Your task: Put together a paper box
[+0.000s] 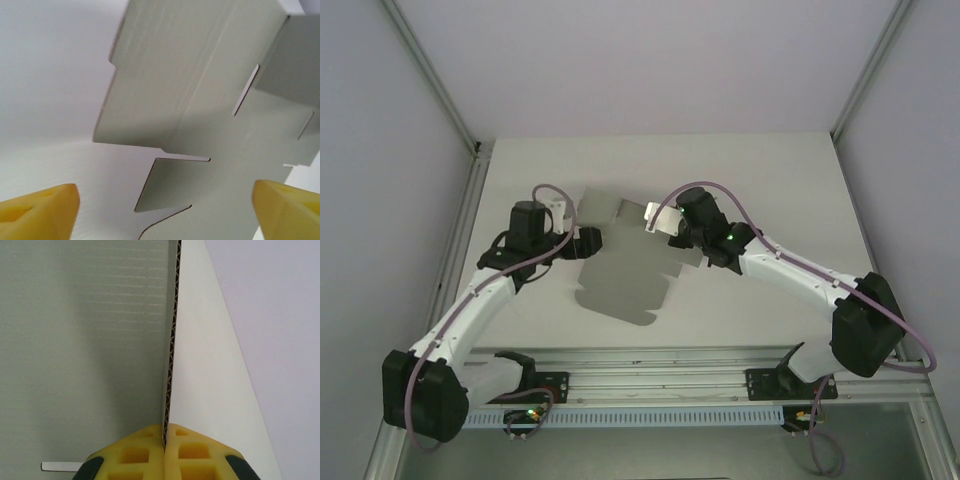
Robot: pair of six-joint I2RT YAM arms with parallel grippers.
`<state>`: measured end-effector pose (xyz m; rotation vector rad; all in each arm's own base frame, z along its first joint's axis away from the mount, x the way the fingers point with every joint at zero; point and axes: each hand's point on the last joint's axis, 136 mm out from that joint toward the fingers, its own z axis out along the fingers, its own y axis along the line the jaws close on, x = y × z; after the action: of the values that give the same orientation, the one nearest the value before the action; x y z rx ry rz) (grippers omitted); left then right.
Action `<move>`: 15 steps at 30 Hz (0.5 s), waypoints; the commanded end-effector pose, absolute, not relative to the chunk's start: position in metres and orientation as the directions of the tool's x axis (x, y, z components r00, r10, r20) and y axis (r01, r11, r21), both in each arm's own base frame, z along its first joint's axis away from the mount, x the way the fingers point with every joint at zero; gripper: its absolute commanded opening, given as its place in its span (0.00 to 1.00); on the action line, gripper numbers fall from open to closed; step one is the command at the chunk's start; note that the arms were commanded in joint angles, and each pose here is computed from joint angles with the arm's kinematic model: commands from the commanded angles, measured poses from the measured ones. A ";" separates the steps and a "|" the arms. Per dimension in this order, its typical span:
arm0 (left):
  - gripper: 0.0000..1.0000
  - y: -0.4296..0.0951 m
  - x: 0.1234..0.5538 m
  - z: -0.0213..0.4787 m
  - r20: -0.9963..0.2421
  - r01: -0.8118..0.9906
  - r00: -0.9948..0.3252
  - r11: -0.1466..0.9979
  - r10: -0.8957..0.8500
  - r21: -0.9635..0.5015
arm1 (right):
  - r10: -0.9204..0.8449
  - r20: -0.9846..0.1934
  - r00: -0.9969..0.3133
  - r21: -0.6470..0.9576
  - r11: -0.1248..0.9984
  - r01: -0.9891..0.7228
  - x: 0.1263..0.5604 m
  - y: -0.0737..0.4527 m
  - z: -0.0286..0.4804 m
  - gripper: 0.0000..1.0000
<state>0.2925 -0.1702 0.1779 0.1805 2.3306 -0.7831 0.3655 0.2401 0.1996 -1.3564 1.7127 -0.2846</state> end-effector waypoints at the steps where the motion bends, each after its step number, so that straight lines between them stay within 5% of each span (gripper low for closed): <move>1: 0.81 -0.186 0.293 0.189 -0.676 0.451 -0.736 0.714 -0.043 -0.535 | -0.848 -0.530 0.015 -0.633 0.384 -0.671 0.358 0.238 0.206 0.00; 8: 0.66 -0.200 0.290 0.179 -0.673 0.515 -0.739 0.641 -0.005 -0.570 | -0.832 -0.554 0.016 -0.623 0.402 -0.671 0.358 0.239 0.212 0.00; 15: 0.67 -0.192 0.287 0.157 -0.659 0.481 -0.752 0.692 0.010 -0.539 | -0.816 -0.578 0.011 -0.605 0.419 -0.677 0.359 0.239 0.216 0.00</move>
<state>0.2887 -0.1914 0.1605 0.3322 2.2795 -0.9827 0.3623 0.2382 0.2025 -1.3409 1.7263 -0.2240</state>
